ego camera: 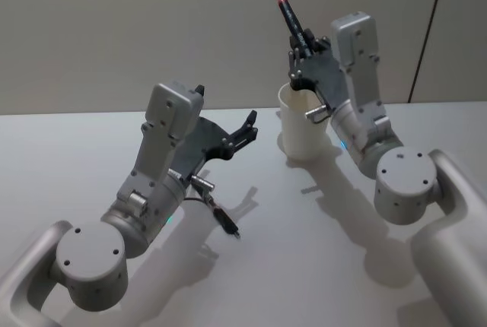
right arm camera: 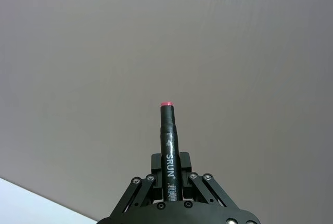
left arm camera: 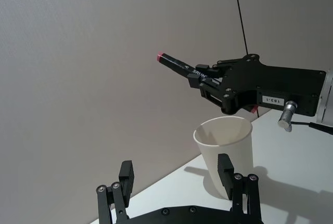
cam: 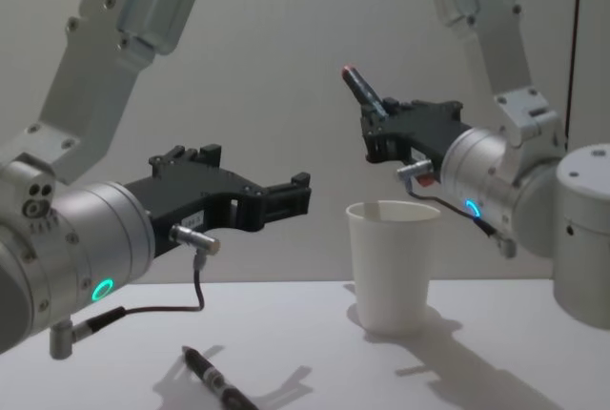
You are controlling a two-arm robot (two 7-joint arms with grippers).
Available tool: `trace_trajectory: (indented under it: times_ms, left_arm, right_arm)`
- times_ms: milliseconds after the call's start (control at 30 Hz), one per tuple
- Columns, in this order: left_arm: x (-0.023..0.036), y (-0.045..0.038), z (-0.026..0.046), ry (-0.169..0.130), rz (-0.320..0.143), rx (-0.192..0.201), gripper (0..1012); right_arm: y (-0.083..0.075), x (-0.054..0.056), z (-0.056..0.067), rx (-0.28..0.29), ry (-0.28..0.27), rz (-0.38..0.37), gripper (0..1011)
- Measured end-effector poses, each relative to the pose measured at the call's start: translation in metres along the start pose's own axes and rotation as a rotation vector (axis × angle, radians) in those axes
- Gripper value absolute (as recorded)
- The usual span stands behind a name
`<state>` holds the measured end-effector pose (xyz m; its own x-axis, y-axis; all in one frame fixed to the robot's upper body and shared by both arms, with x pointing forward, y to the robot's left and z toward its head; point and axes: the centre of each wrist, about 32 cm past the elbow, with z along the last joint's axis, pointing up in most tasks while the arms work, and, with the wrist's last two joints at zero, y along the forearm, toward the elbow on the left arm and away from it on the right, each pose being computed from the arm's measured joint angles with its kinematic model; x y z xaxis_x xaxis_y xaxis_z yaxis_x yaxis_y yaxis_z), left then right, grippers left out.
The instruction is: Place the pen into the pen holder.
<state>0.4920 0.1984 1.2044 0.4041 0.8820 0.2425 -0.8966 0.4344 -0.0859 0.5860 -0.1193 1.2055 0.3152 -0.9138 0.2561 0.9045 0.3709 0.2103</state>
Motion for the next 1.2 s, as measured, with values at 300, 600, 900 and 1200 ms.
trace_trajectory:
  times_ms: [300, 600, 900, 1200]
  left_arm:
    - [0.0, 0.0, 0.0, 0.0, 0.0, 0.0, 1001]
    - [0.0, 0.0, 0.0, 0.0, 0.0, 0.0, 1001]
    - [0.0, 0.0, 0.0, 0.0, 0.0, 0.0, 1001]
    - [0.0, 0.0, 0.0, 0.0, 0.0, 0.0, 1001]
  right_arm:
    - [-0.006, -0.006, -0.003, -0.013, -0.004, -0.034, 187]
    - [-0.01, -0.014, -0.005, -0.018, 0.014, -0.057, 187]
    - [-0.012, -0.018, -0.005, -0.008, 0.028, -0.081, 187]
    - [-0.013, -0.018, -0.002, 0.008, 0.033, -0.099, 187]
